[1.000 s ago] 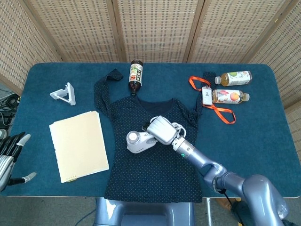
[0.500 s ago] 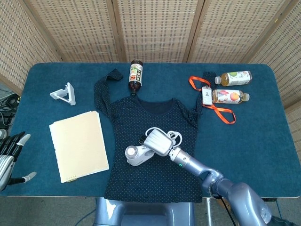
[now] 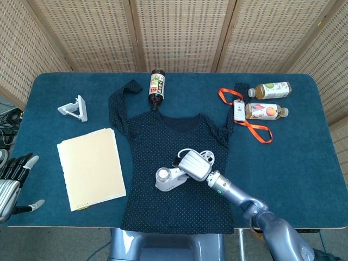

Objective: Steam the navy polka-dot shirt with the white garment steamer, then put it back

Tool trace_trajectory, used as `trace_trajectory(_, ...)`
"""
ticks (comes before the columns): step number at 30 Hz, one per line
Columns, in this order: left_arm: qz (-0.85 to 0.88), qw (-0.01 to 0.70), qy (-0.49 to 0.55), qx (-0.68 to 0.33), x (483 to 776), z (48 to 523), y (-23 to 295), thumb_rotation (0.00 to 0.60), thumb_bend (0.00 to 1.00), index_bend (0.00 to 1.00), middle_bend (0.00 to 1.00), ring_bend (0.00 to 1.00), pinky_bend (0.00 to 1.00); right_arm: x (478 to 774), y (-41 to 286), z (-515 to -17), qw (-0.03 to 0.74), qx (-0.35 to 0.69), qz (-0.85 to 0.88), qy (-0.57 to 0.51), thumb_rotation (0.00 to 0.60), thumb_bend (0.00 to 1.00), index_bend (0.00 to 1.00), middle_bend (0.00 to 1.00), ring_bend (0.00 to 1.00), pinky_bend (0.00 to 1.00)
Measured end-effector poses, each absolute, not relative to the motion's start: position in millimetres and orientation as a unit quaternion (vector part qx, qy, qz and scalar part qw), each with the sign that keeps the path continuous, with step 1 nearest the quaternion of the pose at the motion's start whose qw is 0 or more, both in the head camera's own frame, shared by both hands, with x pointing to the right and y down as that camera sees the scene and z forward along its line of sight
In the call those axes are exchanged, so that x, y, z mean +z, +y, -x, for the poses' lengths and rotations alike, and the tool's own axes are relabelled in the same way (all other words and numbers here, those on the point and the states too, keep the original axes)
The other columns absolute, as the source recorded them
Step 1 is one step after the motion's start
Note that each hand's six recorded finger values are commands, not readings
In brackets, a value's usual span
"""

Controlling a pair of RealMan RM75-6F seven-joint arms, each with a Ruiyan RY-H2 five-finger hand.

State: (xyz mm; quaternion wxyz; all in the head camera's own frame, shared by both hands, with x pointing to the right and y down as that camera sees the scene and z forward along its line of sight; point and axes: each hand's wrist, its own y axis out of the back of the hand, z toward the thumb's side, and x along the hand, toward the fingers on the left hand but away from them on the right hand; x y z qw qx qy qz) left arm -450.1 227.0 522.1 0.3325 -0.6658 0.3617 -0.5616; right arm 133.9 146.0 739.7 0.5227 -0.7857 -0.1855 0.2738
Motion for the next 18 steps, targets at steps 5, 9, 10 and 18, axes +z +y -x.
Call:
trace_trajectory(5,0.666,0.334,0.361,-0.561,522,449,228,0.6,0.0,0.0,0.0,0.0,0.0,738,140,-157,0.523,0.282,0.78,-0.195,0.6,0.82,0.87,0.73,0.8,1.0)
trace_trajectory(9,0.667,0.336,0.359,-0.559,522,448,229,0.6,0.0,0.0,0.0,0.0,0.0,736,136,-177,0.525,0.292,0.774,-0.2,0.6,0.82,0.87,0.73,0.8,1.0)
trace_trajectory(10,0.668,0.336,0.359,-0.559,522,448,229,0.6,0.0,0.0,0.0,0.0,0.0,736,135,-182,0.525,0.295,0.772,-0.201,0.6,0.82,0.87,0.73,0.8,1.0)
trace_trajectory(18,0.67,0.339,0.357,-0.556,521,445,231,0.6,0.0,0.0,0.0,0.0,0.0,735,125,-225,0.534,0.334,0.749,-0.204,0.6,0.81,0.87,0.73,0.8,1.0)
